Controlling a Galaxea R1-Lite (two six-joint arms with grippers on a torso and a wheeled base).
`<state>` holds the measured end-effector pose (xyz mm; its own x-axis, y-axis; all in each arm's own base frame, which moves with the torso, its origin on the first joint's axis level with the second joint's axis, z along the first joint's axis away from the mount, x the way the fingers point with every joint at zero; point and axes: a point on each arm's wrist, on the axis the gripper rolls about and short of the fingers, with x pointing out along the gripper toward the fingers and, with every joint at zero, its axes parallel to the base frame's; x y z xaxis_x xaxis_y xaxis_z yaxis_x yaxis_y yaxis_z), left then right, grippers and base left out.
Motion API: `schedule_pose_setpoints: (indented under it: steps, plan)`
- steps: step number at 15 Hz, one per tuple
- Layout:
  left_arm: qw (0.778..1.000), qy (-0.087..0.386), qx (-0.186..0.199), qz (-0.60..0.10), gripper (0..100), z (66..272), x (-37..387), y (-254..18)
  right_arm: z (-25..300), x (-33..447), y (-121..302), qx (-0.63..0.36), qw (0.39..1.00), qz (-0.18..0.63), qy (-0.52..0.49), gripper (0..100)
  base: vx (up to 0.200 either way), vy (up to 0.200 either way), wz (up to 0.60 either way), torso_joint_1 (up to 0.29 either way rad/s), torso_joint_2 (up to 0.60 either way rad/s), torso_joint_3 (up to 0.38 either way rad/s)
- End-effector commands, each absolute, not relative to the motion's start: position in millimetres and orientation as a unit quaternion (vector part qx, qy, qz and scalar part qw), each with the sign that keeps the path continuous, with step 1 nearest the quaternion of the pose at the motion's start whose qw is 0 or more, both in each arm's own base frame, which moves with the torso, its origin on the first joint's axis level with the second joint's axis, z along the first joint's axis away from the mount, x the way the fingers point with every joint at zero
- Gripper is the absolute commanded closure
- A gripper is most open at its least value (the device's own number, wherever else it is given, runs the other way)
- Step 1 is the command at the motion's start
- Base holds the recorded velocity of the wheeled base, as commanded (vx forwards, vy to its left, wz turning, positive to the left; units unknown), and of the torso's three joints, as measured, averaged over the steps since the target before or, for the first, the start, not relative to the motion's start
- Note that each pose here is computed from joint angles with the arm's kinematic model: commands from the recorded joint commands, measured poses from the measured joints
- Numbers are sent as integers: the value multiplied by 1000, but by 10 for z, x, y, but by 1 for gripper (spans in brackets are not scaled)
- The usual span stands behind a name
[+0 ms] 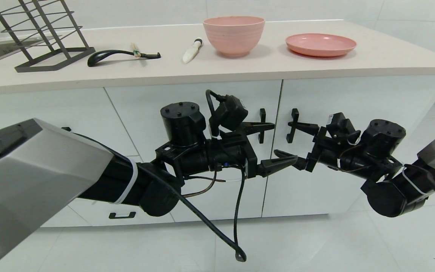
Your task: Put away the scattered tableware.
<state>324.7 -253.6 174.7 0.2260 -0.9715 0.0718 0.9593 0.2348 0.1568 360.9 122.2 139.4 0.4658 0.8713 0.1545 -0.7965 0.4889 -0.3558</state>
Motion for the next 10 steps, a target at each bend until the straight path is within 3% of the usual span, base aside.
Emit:
schedule_pose_setpoints:
  steps: [1,5,10]
  plan:
    - [782,-82,40,-616,0,1766,3275,-2541,1400,3562,1306,-115,834,515,-160,0,0,0,0,0,0,0]
    - [783,-79,39,-616,0,1734,3293,-2554,1459,3348,1251,-111,823,536,-151,0,0,0,0,0,0,0]
    - [780,-85,40,-619,0,1715,3333,-2630,1620,2599,1005,-106,821,546,-130,0,0,0,0,0,0,0]
